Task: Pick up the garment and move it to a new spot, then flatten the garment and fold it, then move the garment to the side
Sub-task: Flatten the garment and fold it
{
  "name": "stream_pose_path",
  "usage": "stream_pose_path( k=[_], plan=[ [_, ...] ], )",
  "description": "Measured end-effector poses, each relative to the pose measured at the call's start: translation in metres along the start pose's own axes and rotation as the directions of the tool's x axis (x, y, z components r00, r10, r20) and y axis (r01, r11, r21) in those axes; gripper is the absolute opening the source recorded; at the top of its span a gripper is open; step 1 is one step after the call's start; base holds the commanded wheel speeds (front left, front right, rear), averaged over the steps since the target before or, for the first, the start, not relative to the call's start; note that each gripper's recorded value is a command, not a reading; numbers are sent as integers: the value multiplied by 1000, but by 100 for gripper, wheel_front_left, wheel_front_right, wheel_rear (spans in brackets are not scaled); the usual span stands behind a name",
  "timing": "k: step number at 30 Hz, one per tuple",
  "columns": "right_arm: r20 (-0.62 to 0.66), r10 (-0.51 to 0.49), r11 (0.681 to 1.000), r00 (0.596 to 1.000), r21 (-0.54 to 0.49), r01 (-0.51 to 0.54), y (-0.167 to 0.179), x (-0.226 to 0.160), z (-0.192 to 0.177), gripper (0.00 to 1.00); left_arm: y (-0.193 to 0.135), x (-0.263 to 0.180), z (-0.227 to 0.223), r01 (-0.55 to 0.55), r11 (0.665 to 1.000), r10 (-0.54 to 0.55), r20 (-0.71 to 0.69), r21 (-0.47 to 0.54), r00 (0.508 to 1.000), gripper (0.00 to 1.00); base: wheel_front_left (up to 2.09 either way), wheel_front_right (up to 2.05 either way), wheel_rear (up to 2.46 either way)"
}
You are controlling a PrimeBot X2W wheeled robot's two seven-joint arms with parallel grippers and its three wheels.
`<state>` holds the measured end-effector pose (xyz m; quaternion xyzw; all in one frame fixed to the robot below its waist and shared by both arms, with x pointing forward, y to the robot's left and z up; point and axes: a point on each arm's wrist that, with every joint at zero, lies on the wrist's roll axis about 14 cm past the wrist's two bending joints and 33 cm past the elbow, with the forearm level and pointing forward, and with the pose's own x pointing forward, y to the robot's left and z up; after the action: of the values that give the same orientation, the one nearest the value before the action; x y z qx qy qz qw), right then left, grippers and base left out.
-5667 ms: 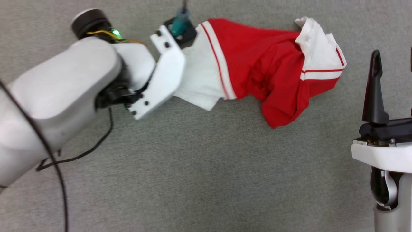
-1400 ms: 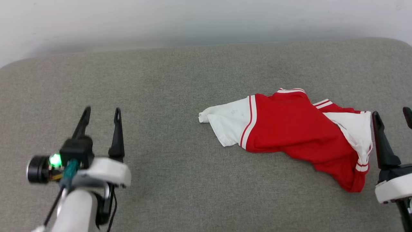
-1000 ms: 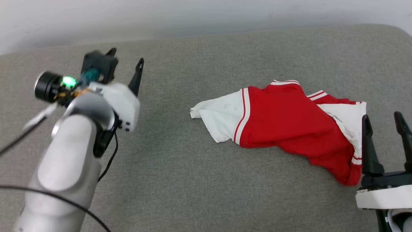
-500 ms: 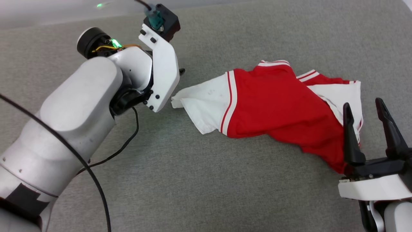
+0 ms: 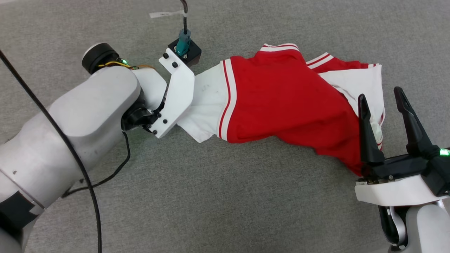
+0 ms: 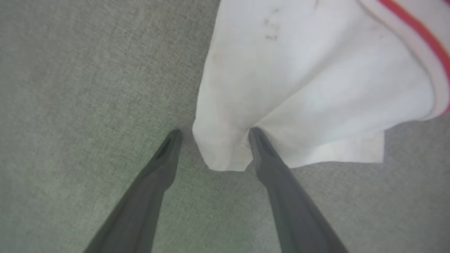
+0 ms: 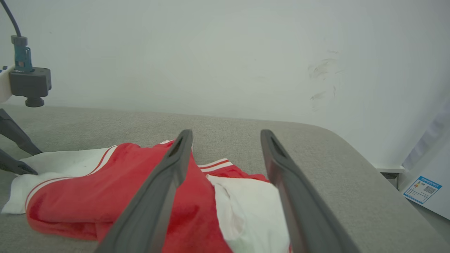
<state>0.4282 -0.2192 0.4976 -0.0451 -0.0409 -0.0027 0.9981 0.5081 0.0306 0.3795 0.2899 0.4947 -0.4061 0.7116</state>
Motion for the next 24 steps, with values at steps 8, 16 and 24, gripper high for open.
stream_pose_path(
  k=[8,16,24],
  plan=[
    [14,1,1000,1000,-3,-1,1,3,4,100,-14,-6,-1,24,999,-26,37,32,999,0,0,0,0],
    [40,26,999,999,18,-27,12,1,13,100,30,-51,-54,-97,990,99,19,-104,995,0,0,0,0],
    [67,68,997,995,35,-70,27,3,21,100,63,-77,-143,-206,931,182,-107,-303,978,0,0,0,0]
  ],
)
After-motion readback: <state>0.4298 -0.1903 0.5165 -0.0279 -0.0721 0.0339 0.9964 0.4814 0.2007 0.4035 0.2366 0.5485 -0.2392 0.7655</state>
